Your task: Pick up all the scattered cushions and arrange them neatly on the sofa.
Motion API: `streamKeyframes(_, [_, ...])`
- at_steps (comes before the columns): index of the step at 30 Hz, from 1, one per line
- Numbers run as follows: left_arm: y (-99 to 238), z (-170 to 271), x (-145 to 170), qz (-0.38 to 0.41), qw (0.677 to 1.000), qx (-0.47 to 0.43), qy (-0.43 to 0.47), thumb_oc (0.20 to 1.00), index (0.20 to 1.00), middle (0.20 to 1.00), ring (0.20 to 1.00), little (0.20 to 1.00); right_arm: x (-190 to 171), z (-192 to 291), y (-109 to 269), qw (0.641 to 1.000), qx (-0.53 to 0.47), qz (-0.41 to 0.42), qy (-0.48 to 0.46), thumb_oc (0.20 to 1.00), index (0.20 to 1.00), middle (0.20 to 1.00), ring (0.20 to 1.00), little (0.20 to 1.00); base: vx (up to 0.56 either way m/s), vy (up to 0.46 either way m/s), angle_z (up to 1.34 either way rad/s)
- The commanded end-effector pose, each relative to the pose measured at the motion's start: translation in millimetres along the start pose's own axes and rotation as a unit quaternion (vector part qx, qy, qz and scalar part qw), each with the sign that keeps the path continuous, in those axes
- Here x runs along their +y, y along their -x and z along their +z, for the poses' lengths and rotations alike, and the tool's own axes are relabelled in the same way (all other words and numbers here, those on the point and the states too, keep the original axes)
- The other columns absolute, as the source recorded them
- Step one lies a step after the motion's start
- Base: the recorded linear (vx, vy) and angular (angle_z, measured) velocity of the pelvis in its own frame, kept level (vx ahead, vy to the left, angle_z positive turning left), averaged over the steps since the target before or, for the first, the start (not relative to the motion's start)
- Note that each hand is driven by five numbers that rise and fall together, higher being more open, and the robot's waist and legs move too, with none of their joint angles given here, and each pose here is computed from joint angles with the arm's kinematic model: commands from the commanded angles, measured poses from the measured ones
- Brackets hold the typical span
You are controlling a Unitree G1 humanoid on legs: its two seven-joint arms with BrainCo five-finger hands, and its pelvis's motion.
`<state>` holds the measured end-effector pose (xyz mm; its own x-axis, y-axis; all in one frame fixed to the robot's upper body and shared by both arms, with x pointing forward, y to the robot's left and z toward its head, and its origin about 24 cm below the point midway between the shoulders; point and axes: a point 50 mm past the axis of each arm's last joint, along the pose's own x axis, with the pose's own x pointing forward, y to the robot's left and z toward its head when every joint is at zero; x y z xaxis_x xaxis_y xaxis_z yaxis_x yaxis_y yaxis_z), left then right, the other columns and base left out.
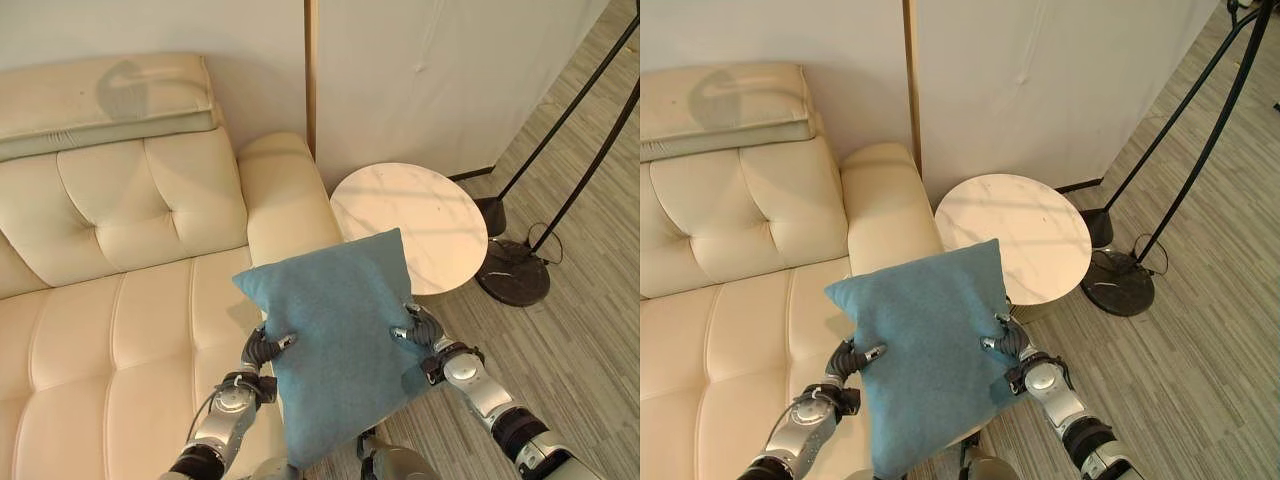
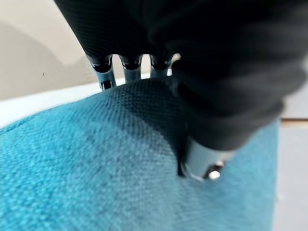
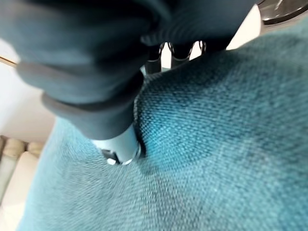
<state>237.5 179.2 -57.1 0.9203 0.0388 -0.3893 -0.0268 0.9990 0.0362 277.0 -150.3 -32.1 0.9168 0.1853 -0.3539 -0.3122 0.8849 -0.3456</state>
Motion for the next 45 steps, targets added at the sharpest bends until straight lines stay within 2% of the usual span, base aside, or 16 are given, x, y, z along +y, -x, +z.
streamKeyframes(1, [-12.4, 49.5, -47.5, -0.072, 0.991, -0.106, 0.048, 0.2, 0.2, 0.2, 0.2, 0.2, 43.2, 39.1, -3.5, 0.991, -0.086, 0.087, -0.062, 0.2, 0.2, 0.2, 0.2, 0.2, -0.13, 0.07, -0.02])
streamKeyframes(2, [-12.4, 74.9, -47.1, -0.075, 0.983, -0.159, 0.045, 0.2, 0.2, 0.2, 0.2, 0.2, 39.2, 52.1, -1.7, 0.986, -0.119, 0.081, -0.083, 0.2, 0.2, 0.2, 0.2, 0.2, -0.1, 0.061, 0.0])
streamKeyframes(9, [4.5, 93.8, -34.8, -0.078, 0.972, -0.218, 0.048, 0.2, 0.2, 0.2, 0.2, 0.2, 26.4, 66.7, 19.0, 0.973, -0.186, 0.071, -0.113, 0.2, 0.2, 0.2, 0.2, 0.2, 0.01, 0.067, -0.02])
streamKeyframes(11, [23.8, 103.0, -17.9, -0.055, 0.962, -0.258, 0.066, 0.2, 0.2, 0.2, 0.2, 0.2, 21.9, 94.4, 47.2, 0.949, -0.276, 0.081, -0.128, 0.2, 0.2, 0.2, 0.2, 0.2, -0.03, 0.161, -0.29])
streamKeyframes(16, [28.1, 117.7, -13.7, -0.047, 0.953, -0.295, 0.048, 0.2, 0.2, 0.2, 0.2, 0.2, 26.1, 126.3, 58.4, 0.923, -0.349, 0.1, -0.13, 0.2, 0.2, 0.2, 0.2, 0.2, -0.16, 0.052, -0.44])
streamKeyframes(20, [28.3, 131.6, -21.5, -0.069, 0.944, -0.321, 0.039, 0.2, 0.2, 0.2, 0.2, 0.2, 22.9, 146.3, 63.9, 0.905, -0.395, 0.102, -0.119, 0.2, 0.2, 0.2, 0.2, 0.2, -0.22, -0.015, 0.01])
streamKeyframes(29, [30.4, 146.7, -29.0, -0.093, 0.933, -0.342, 0.058, 0.2, 0.2, 0.2, 0.2, 0.2, 12.1, 163.4, 54.4, 0.9, -0.414, 0.075, -0.114, 0.2, 0.2, 0.2, 0.2, 0.2, -0.26, -0.149, 0.53])
streamKeyframes(41, [27.7, 144.5, -59.7, -0.154, 0.93, -0.321, 0.091, 0.2, 0.2, 0.2, 0.2, 0.2, -2.3, 127.6, 59.3, 0.926, -0.356, 0.062, -0.114, 0.2, 0.2, 0.2, 0.2, 0.2, -0.18, 0.071, 0.84])
streamKeyframes(45, [26.3, 132.0, -50.4, -0.143, 0.942, -0.298, 0.065, 0.2, 0.2, 0.2, 0.2, 0.2, 1.3, 119.5, 58.6, 0.931, -0.336, 0.069, -0.122, 0.2, 0.2, 0.2, 0.2, 0.2, -0.01, 0.143, 0.61])
